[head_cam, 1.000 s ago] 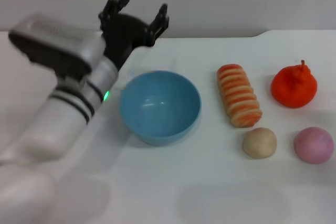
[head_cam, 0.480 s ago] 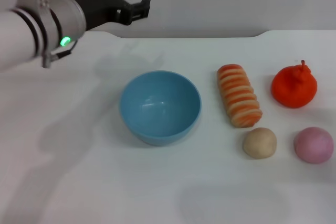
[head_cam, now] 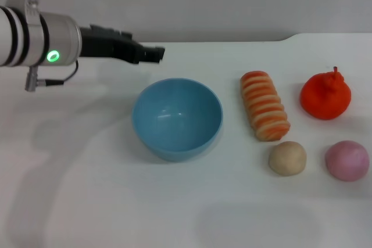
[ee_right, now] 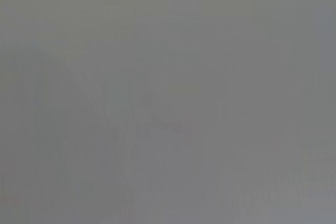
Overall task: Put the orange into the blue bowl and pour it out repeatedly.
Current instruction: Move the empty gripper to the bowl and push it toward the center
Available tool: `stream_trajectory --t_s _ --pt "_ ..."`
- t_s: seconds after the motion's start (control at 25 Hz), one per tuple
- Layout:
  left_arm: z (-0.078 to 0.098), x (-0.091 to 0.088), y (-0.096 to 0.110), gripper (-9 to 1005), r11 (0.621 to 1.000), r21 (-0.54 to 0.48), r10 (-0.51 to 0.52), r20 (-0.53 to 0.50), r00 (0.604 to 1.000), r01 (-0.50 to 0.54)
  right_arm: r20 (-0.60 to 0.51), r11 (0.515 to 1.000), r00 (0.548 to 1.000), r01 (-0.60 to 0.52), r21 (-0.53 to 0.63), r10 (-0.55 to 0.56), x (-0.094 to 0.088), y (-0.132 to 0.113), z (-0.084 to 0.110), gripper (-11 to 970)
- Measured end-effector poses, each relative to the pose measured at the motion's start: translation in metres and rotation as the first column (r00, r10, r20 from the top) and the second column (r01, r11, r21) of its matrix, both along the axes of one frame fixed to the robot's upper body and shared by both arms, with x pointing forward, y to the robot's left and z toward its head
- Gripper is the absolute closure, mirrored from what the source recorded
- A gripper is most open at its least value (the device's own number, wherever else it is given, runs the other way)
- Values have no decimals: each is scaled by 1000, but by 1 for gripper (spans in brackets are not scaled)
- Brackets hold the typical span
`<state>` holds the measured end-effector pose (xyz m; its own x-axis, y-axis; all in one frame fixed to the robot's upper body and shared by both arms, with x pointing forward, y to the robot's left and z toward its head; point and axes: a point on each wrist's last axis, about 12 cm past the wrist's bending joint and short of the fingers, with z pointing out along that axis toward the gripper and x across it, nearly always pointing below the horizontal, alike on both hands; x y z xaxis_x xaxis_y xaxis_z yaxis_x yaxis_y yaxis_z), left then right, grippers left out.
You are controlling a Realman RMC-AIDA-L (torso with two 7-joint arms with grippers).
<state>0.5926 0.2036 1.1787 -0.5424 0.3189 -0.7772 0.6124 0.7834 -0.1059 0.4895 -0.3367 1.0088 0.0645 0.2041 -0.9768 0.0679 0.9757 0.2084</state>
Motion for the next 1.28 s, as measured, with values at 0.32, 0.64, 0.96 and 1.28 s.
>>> stream_trajectory --t_s 0.32,0.64,0.96,1.28 --pt "-38 14 -5 200 1000 25 10 -139 990 -6 5 1000 1000 2 -10 -2 2 -2 2 292" --pt "-55 22 -4 201 998 59 19 -158 987 -10 0 1000 1000 6 -18 -6 1 -4 1 293" --pt "-69 19 2 202 997 76 34 -201 979 -19 -1 1000 1000 7 -21 -7 1 -4 1 293" --pt "-80 13 1 305 996 86 19 -265 964 3 -3 1000 1000 8 -21 -8 1 -5 1 294"
